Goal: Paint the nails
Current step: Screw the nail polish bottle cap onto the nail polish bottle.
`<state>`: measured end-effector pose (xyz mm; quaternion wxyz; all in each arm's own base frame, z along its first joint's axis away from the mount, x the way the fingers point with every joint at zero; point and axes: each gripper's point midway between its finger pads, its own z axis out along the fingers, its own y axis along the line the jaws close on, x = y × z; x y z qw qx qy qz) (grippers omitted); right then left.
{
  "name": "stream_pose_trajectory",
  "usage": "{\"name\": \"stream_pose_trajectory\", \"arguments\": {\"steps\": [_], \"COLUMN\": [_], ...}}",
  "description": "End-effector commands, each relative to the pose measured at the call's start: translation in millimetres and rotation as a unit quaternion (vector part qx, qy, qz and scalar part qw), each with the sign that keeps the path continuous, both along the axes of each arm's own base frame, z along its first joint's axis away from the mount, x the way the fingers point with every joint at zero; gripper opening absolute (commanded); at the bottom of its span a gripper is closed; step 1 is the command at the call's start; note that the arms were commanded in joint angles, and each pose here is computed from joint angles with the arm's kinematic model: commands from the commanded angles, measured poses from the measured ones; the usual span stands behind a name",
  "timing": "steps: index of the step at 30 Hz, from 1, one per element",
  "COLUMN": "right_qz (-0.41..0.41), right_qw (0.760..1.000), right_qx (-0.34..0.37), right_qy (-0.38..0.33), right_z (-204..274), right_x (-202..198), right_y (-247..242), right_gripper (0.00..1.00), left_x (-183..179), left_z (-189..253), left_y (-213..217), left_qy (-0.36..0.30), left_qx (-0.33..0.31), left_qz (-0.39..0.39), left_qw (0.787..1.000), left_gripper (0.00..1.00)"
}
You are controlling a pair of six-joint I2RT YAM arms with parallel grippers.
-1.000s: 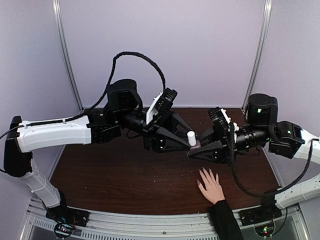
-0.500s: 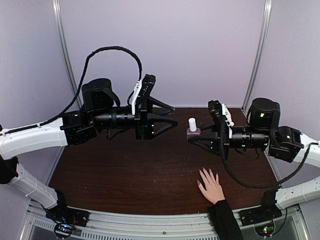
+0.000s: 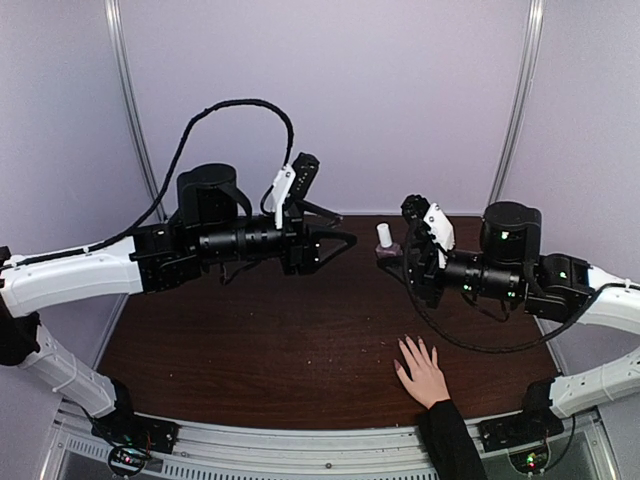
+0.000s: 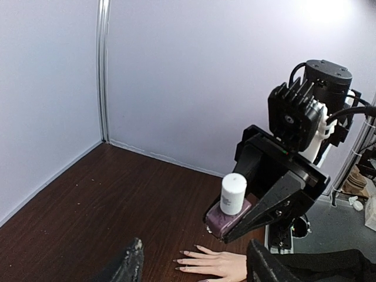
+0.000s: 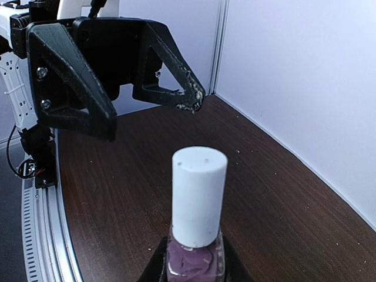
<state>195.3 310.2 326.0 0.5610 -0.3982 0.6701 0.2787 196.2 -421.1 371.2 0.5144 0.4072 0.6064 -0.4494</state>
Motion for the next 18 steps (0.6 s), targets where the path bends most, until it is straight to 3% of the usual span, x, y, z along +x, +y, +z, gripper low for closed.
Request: {"name": "stream_pose_trajectory", "arguments": {"steps": [1,8,18], "right_qz": [-0.042,-0.047,-0.043], "right_qw": [0.999,0.999,0.999], "right_qx": [0.017,0.009,0.003], "right_qy": [-0.003,0.006,0.013], "right_z": [17,12,8], "right_x": [13,17,18], "right_y": [-6,-2,3], "right_gripper": [0.00,0.00,0.00], "left_x": [-3,-6,-2], "left_z": [20,21,24], "left_y": [-16,-37,-51], "left_qy": [0.003,0.016,0.026], "left_qx": [-0.038,-0.049,-0.064], "left_qz": [-0.023,-0.041,-0.043], "left_qw": [0.999,0.998,0.997], "left_gripper": [0.60,0.57,0.46]}}
